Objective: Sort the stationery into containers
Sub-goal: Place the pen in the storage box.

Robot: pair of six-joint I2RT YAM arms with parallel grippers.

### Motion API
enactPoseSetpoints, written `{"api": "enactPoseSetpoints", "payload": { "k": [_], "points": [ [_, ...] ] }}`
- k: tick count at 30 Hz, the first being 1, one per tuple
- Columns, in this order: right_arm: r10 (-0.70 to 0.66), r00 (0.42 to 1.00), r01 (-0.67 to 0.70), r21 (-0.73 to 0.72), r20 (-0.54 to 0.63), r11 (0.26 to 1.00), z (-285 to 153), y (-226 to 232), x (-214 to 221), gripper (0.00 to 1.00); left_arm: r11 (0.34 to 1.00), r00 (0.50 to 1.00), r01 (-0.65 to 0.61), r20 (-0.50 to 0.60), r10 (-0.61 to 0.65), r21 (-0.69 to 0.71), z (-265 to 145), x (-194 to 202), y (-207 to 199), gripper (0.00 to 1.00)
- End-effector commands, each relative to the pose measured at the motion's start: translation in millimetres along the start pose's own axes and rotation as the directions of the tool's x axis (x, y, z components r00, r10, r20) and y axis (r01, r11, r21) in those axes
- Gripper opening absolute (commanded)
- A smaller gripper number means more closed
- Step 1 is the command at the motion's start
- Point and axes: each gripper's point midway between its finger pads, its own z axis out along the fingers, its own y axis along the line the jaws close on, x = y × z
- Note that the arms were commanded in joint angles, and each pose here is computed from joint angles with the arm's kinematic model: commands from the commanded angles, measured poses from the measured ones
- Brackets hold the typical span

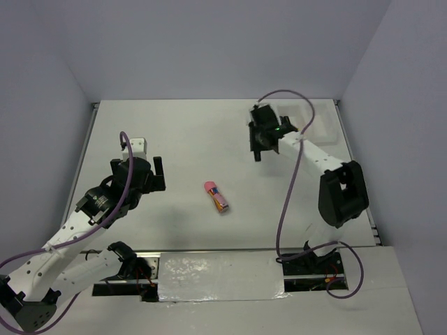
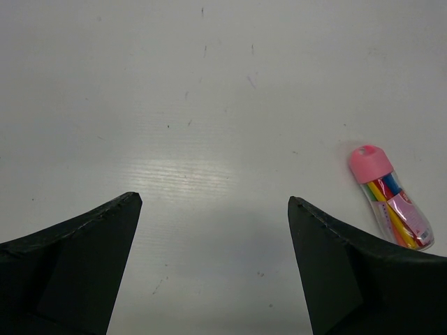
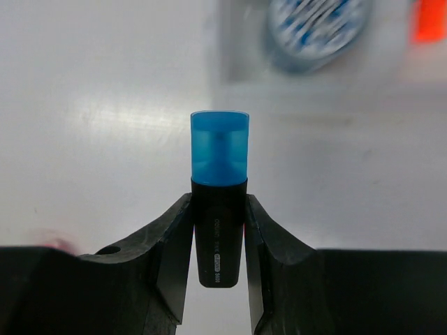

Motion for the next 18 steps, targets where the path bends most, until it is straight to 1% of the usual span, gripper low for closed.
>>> {"api": "enactPoseSetpoints", "payload": {
  "k": [1, 2, 3, 4, 5, 7, 11, 15, 16, 18],
  "points": [
    [0.037, 0.988, -0.048, 0.071, 0.147, 0.996, -37, -57, -68, 0.09, 1.000, 1.000, 0.008, 0.027, -0.008, 0.018, 0, -7, -3, 0.99],
    [0.041, 0.981, -0.057, 0.080, 0.188, 0.995, -45, -68, -90, 0.11, 1.000, 0.999, 0.009, 0.031, -0.010, 0.022, 0, -8, -3, 0.99],
    [0.073, 0.982, -0.095, 0.118, 0.173, 0.988, -36, -94, -94, 0.11, 1.000, 1.000, 0.008, 0.030, -0.009, 0.026, -1, -7, -4, 0.99],
    [0.091, 0.981, -0.114, 0.133, 0.173, 0.985, -31, -104, -101, 0.12, 1.000, 0.999, 0.008, 0.032, -0.009, 0.027, -1, -8, -4, 0.99],
    [0.106, 0.970, -0.139, 0.139, 0.219, 0.980, -37, -114, -128, 0.12, 1.000, 0.999, 0.011, 0.033, -0.011, 0.029, -1, -8, -4, 0.99],
    [0.140, 0.971, -0.179, 0.202, 0.192, 0.963, -16, -142, -146, 0.12, 0.999, 0.999, 0.009, 0.036, -0.010, 0.034, -2, -8, -5, 0.99],
    [0.165, 0.967, -0.215, 0.267, 0.195, 0.939, 9, -172, -168, 0.13, 0.999, 0.999, 0.008, 0.036, -0.009, 0.050, -2, -8, -7, 0.99],
    [0.207, 0.960, -0.254, 0.277, 0.186, 0.927, 33, -185, -170, 0.16, 0.998, 1.000, 0.000, 0.031, -0.002, 0.065, -2, -8, -10, 0.99],
    [0.214, 0.960, -0.256, 0.258, 0.180, 0.932, 38, -183, -169, 0.16, 0.998, 1.000, 0.001, 0.027, -0.003, 0.060, -1, -7, -10, 0.99],
    [0.219, 0.961, -0.259, 0.265, 0.171, 0.929, 47, -185, -164, 0.18, 0.998, 1.000, -0.001, 0.028, -0.001, 0.066, -1, -7, -11, 0.99]
  ]
}}
